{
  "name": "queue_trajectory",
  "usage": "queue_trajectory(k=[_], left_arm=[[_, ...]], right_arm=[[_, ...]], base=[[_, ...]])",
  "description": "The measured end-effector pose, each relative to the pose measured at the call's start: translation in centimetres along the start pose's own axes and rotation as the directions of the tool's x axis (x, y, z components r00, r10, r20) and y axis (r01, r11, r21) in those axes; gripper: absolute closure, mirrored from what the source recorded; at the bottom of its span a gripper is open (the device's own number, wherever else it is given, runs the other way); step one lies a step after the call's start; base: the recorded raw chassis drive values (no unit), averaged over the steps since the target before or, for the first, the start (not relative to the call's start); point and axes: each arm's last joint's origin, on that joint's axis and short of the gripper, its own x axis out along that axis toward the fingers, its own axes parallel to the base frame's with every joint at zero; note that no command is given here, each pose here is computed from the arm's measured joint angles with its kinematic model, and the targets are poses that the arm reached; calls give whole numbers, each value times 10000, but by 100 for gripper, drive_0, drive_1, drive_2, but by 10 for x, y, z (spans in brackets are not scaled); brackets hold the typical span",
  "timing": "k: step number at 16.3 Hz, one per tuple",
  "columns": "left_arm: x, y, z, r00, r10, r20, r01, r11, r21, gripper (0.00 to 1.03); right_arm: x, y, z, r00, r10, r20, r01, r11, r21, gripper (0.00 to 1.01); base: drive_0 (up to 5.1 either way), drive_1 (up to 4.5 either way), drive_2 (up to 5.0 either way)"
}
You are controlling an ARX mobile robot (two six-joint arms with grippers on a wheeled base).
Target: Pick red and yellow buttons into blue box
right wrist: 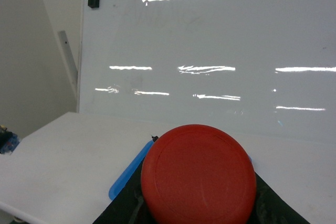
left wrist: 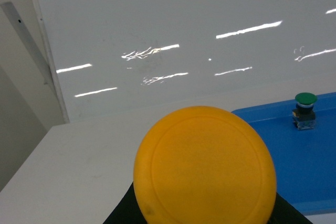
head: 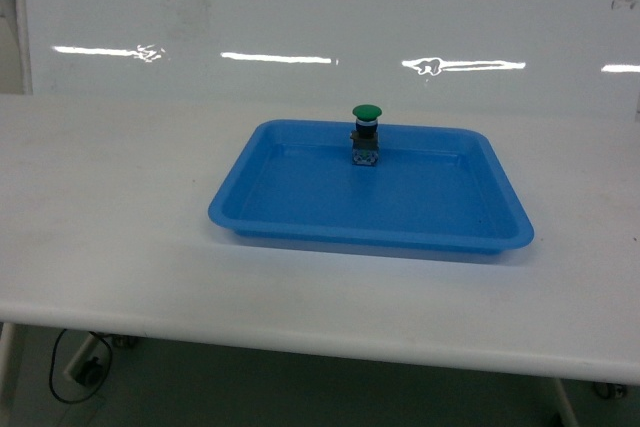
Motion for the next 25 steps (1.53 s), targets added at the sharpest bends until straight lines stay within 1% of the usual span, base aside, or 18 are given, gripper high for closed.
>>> queue_trajectory(k=[1, 6, 13, 14, 16, 25], left_arm=[[0, 0, 0, 10000, -7, 21, 7, 10000, -2, 79], [0, 0, 0, 10000, -11, 22, 11, 10000, -2, 79], [0, 0, -1, 10000, -26, -64, 26, 10000, 10, 79], [0, 0, 0, 10000, 27, -2, -27, 10000, 3, 79], [0, 1, -1, 10000, 49, -42, -49, 10000, 6, 79], [0, 0, 0, 10000, 29, 5, -29, 10000, 6, 79]], right_arm=[[2, 0, -2, 9999, -12, -102, 10, 9999, -142, 73], [2, 0, -2, 10000, -13, -83, 12, 9999, -150, 73], [2, 0, -2, 10000, -25, -85, 23, 9999, -158, 73], [2, 0, -2, 10000, -12, -79, 11, 9999, -165, 73], [1, 0, -1, 10000, 6, 15, -6, 9998, -184, 73], [2, 0, -2, 10000, -42, -75, 41, 9998, -185, 73]], base=[[0, 0, 0], [0, 0, 0], [5, -133, 143], [5, -133, 143], [381, -463, 125], [381, -463, 125]])
